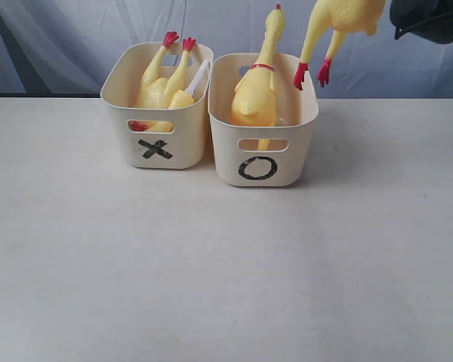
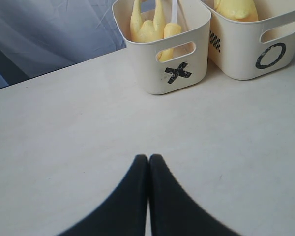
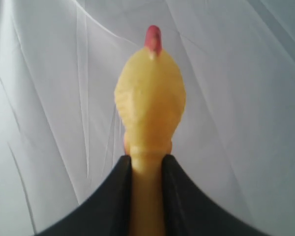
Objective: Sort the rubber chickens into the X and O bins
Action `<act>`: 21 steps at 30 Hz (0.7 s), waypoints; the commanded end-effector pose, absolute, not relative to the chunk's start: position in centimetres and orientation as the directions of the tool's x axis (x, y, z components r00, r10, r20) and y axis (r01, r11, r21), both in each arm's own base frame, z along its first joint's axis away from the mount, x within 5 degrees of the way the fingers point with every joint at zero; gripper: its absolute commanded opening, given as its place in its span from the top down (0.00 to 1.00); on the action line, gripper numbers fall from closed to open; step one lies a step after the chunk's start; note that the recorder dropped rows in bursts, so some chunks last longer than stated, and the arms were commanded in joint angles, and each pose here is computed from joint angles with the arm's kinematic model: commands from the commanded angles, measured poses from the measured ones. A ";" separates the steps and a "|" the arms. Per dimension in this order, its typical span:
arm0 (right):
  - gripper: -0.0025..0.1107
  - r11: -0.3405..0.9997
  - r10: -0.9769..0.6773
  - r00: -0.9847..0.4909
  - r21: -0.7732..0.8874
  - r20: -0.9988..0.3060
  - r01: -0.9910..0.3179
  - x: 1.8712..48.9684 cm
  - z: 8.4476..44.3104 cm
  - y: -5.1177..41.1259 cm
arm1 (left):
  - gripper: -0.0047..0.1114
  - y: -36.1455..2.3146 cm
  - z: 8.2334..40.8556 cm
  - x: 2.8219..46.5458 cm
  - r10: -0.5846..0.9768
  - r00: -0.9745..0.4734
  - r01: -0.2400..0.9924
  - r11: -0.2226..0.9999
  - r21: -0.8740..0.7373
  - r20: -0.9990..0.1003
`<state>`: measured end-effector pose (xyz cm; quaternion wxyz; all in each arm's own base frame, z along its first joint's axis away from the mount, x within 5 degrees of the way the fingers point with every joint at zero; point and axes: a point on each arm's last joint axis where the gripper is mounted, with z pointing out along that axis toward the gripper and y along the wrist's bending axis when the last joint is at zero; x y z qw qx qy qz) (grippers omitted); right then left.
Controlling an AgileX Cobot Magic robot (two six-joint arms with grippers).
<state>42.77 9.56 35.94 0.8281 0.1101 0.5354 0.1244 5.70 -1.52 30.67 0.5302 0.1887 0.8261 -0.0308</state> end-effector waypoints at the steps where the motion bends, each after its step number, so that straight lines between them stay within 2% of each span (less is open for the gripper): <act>1: 0.99 0.932 0.359 0.427 0.346 -0.830 -0.111 42.3 37.0 9.3 | 0.96 -1.5 30.6 5.6 0.271 -0.363 0.346 0.927 0.141 -0.891; 9: 0.99 0.924 0.380 0.409 0.361 -0.830 -0.126 42.4 36.9 9.4 | 0.96 -1.5 30.6 5.6 0.271 -0.363 0.346 0.927 0.141 -0.891; 17: 0.99 0.909 0.416 0.353 0.384 -0.838 -0.162 43.3 35.0 10.0 | 0.96 -1.5 30.6 5.6 0.271 -0.363 0.346 0.927 0.141 -0.891; 21: 0.99 0.929 0.367 0.326 0.322 -0.871 -0.185 43.7 34.2 10.7 | 0.96 -1.5 30.6 5.6 0.271 -0.363 0.346 0.927 0.141 -0.891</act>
